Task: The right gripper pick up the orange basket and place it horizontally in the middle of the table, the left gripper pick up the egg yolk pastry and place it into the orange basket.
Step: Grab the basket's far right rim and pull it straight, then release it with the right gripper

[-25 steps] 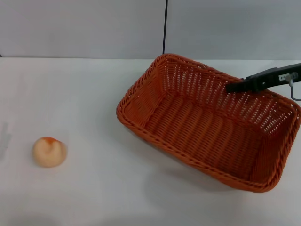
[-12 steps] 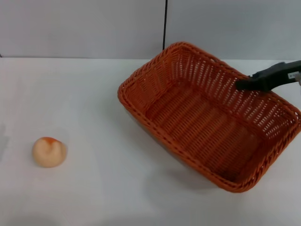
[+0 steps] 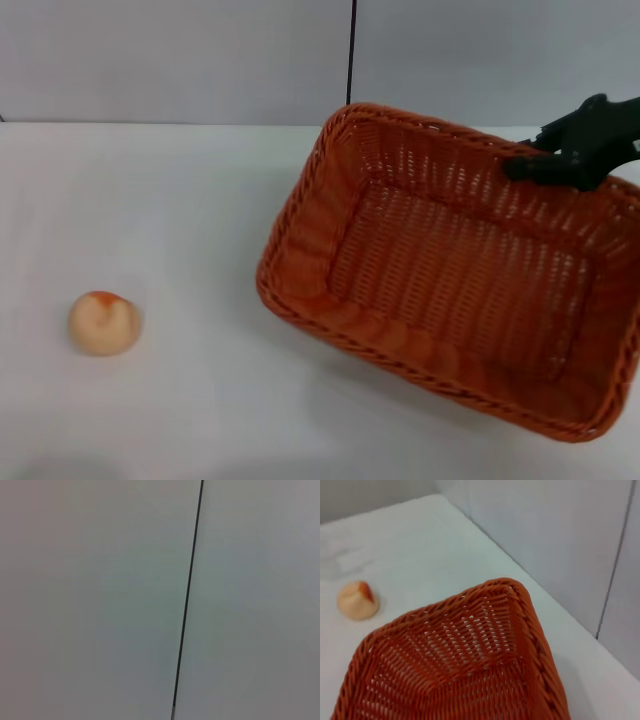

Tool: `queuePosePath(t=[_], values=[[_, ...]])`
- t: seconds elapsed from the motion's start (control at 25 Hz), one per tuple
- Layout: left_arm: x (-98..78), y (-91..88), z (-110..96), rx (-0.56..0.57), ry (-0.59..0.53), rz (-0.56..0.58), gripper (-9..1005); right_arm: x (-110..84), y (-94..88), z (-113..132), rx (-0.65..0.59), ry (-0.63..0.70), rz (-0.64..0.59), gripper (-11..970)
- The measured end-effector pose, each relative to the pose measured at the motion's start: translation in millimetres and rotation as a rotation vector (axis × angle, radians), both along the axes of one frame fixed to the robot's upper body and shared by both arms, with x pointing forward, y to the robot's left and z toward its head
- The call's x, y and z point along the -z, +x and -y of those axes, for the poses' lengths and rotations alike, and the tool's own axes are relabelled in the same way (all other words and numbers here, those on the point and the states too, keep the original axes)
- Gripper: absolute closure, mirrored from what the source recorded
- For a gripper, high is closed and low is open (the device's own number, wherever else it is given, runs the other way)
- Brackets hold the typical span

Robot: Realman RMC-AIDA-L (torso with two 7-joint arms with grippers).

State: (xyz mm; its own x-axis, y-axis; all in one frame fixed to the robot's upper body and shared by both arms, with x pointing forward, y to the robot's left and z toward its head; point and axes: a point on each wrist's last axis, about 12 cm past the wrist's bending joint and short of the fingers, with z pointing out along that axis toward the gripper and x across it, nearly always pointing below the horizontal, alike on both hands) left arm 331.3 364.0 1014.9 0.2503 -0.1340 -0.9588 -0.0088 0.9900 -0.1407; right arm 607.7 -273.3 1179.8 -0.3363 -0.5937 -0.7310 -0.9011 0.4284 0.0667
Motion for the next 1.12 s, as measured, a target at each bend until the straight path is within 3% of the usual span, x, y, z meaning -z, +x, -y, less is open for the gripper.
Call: queuePosePath(t=[0.16, 0.56, 1.12], values=[[-1.0, -9.6, 0, 0.005, 0.051, 0.0, 260, -11.3, -4.8, -2, -0.12, -0.087, 0.151, 786], [-2.6, -22.2, 0, -0.005, 0.056, 0.012, 265, -14.3, -1.9, -17, -0.337, -0.062, 0.372, 784], [-3.2, -32.8, 2, -0.003, 0.054, 0.014, 274, 8.4, 10.1, -38, -0.436, -0.04, 0.464, 758]])
